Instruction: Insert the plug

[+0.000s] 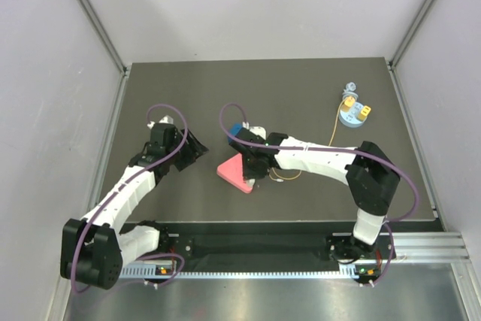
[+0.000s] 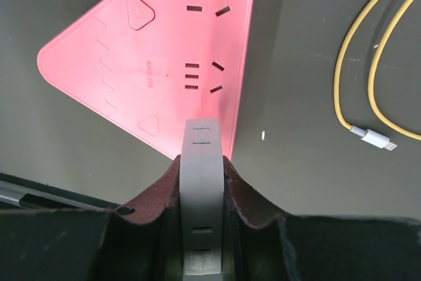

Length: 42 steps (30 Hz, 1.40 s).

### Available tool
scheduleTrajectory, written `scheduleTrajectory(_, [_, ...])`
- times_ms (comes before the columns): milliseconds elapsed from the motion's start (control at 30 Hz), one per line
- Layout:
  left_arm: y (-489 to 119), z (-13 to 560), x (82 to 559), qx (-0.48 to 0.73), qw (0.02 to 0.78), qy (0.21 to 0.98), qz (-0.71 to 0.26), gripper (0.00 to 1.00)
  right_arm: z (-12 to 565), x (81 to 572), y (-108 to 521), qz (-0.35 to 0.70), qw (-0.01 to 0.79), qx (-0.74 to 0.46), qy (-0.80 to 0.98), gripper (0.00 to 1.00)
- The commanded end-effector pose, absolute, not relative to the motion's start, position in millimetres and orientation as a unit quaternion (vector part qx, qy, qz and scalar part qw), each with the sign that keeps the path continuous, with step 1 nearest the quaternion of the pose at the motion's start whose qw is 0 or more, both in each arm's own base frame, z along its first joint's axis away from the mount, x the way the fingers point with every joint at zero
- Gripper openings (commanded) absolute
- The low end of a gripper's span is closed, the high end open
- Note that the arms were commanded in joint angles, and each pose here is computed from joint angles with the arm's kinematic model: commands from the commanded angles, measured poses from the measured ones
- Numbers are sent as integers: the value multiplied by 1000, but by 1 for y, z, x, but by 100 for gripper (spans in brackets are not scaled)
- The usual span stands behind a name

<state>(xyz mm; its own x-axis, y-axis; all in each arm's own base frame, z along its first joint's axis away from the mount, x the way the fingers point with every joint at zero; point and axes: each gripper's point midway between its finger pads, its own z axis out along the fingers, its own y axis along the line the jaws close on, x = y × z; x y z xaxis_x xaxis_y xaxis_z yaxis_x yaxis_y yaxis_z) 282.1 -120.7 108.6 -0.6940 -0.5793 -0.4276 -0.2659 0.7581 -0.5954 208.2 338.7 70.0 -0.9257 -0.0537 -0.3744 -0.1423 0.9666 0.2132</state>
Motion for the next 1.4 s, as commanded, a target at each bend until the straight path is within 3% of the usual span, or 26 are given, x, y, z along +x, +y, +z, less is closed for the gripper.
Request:
scheduleTrajectory(0, [-124,111,290,-230,325,878,-264,67,80,211,349,125,196,-55,971,0])
scheduleTrajectory(433, [-143,83,277,-223,268,886,-305,62,78,215,354,117,194,-62,972,0])
scheduleTrajectory(767, [-164,70,261,-193,224,884,-363,43,74,215,361,115,184,-65,974,0])
scheduleTrajectory(1133, [-174,61,250,-185,211,874,-397,42,77,216,363,102,174,-74,977,0])
scheduleTrajectory(1367, [-183,49,241,-183,191,874,-408,21,75,221,370,101,174,-68,977,0])
